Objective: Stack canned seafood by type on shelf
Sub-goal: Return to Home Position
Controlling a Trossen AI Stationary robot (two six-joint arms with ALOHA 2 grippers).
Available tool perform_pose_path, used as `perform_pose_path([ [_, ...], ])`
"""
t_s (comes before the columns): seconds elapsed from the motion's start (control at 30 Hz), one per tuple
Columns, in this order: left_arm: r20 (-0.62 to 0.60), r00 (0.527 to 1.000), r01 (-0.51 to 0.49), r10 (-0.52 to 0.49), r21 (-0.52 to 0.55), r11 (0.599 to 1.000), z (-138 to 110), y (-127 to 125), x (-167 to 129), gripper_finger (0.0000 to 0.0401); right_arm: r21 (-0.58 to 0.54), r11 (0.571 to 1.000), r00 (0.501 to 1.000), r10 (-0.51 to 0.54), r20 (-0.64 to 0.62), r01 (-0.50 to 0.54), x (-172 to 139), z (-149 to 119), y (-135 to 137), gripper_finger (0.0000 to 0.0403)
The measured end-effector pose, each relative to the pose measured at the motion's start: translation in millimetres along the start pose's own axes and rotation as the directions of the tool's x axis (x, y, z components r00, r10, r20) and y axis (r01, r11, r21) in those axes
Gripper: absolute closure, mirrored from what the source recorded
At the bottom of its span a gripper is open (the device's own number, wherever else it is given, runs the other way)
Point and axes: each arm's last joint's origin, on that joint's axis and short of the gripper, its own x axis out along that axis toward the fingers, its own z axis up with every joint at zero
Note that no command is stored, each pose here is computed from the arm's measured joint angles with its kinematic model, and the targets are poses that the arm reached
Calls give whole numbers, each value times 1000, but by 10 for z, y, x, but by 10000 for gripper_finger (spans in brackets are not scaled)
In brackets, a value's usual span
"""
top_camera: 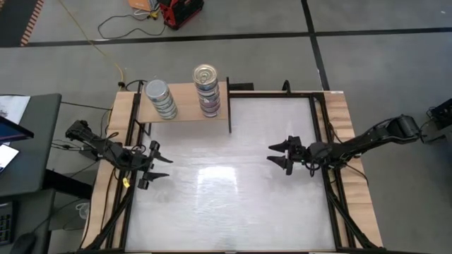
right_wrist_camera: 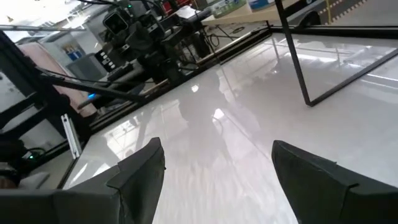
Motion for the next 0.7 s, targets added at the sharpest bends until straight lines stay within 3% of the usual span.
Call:
perform_pose_path([
  [0.7,-2,1000,0,0,13,1000,-5,-1,0,186,-61,996,988,-79,-129,72,-11,-131,-80,85],
])
